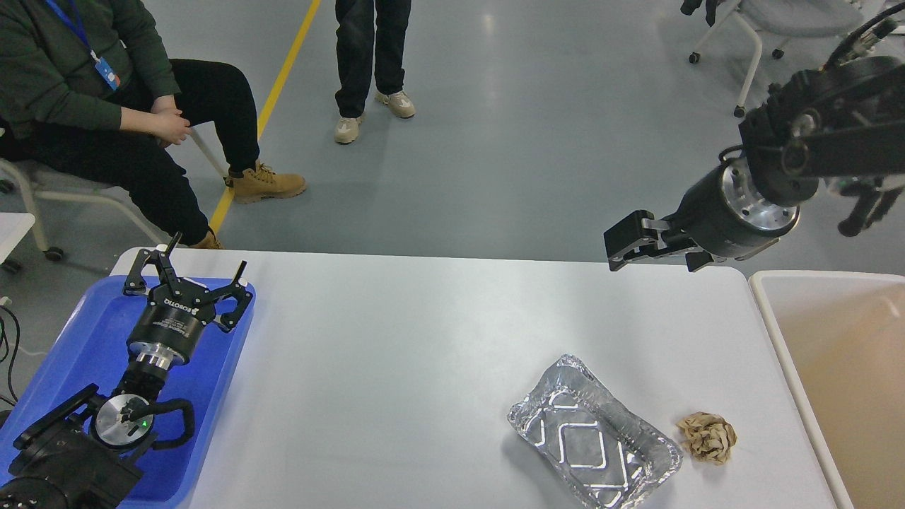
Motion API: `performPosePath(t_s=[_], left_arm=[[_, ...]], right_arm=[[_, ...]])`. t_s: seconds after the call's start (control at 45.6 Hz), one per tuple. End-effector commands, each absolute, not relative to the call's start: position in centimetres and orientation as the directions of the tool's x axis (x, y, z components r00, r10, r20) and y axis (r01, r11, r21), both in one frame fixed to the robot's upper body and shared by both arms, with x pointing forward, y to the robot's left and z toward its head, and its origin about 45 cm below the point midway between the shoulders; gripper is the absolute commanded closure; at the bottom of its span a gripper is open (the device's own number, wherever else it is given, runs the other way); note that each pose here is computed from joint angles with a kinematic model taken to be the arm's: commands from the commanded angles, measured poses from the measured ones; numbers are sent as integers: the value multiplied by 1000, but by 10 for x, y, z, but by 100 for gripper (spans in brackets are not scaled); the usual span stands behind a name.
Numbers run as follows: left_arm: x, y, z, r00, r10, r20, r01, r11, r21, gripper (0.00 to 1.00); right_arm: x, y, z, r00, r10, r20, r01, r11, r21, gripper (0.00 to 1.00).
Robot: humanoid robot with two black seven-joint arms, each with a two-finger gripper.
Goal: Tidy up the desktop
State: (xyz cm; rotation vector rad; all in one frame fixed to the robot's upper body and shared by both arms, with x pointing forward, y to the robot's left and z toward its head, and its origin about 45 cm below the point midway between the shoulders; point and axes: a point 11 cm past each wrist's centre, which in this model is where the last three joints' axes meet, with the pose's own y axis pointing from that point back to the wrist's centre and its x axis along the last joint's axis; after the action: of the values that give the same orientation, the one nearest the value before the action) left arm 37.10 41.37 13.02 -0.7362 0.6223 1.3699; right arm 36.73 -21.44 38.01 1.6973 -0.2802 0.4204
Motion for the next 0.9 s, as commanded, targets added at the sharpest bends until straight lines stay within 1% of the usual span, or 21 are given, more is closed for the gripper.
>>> performPosePath(t_s=[0.0, 0.088, 0.329, 0.548, 0.767, 0.876], left_arm=[[371, 414, 130, 110, 633, -766, -994, 48, -102, 1], [371, 414, 130, 110, 633, -766, -994, 48, -102, 1], [371, 414, 130, 108, 631, -769, -994, 45, -103, 1], [371, 414, 130, 109, 629, -770, -994, 43, -105, 1], [371, 414, 130, 108, 628, -770, -994, 42, -106, 1], [371, 414, 130, 108, 628, -770, -994, 42, -106, 1]], right_arm=[[357, -205, 391, 931, 116, 346, -336, -97, 937, 0], [355, -207, 394, 942, 122, 314, -308, -67, 949, 0], [346, -237, 390, 973, 93, 212, -218, 59, 974, 0], [343, -231, 381, 980, 96, 175, -182, 61, 981, 0], [344, -223, 380, 978, 104, 178, -182, 31, 983, 0], [343, -223, 381, 977, 121, 175, -182, 41, 983, 0]])
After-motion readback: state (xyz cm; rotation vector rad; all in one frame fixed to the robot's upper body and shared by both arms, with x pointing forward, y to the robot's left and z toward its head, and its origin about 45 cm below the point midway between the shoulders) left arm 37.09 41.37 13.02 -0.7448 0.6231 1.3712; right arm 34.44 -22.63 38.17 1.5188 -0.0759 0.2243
